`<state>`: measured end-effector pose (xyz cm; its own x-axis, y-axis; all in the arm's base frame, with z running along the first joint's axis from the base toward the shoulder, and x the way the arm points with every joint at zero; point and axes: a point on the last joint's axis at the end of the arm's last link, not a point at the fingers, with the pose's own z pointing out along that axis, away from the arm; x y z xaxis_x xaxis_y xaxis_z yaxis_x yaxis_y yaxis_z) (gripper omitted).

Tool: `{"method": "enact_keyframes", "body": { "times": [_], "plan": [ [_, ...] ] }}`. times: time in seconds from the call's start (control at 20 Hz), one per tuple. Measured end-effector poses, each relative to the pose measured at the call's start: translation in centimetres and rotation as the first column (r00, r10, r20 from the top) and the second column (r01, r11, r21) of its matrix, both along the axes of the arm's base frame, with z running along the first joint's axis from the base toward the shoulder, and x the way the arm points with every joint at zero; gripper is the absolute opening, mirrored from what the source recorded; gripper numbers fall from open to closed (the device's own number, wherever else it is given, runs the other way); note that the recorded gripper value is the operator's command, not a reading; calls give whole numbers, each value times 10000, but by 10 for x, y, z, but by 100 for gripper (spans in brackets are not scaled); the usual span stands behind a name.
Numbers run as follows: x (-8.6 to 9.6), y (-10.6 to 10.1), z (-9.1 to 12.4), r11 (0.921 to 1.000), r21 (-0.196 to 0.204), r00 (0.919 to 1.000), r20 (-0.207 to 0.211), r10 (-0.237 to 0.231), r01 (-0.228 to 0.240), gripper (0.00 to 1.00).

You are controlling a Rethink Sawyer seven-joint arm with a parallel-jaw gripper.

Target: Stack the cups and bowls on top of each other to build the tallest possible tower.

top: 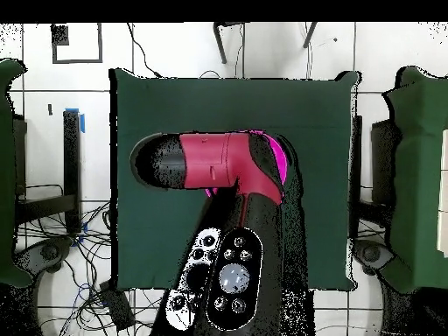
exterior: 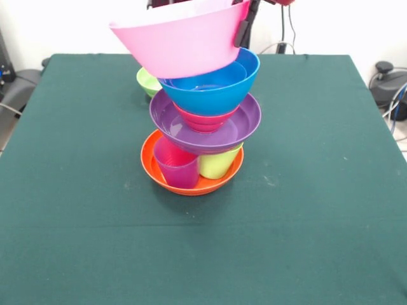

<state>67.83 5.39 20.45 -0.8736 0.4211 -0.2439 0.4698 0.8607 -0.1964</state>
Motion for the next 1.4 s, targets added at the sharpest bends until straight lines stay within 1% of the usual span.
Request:
{"method": "enact_keyframes", "body": {
  "times": [0.15,0.3,0.5,0.55,0.75,0.8,1.05,1.4],
  "plan": [
    [5,5,0,10000,11,10000,64,44,-44,0],
    [8,13,1,10000,6,10000,42,72,-72,0],
    [3,24,-1,10000,-23,9998,-179,77,-77,0],
    [0,29,-3,9999,-55,9995,-313,95,-97,0],
    [-4,34,-6,9998,-142,9988,-474,128,-135,0],
    [-7,35,-8,9996,-230,9982,-591,132,-146,0],
    [-13,35,-11,9992,-387,9968,-799,93,-124,0],
    [-16,23,-13,9981,-620,9960,-888,-80,25,0]
  ]
}}
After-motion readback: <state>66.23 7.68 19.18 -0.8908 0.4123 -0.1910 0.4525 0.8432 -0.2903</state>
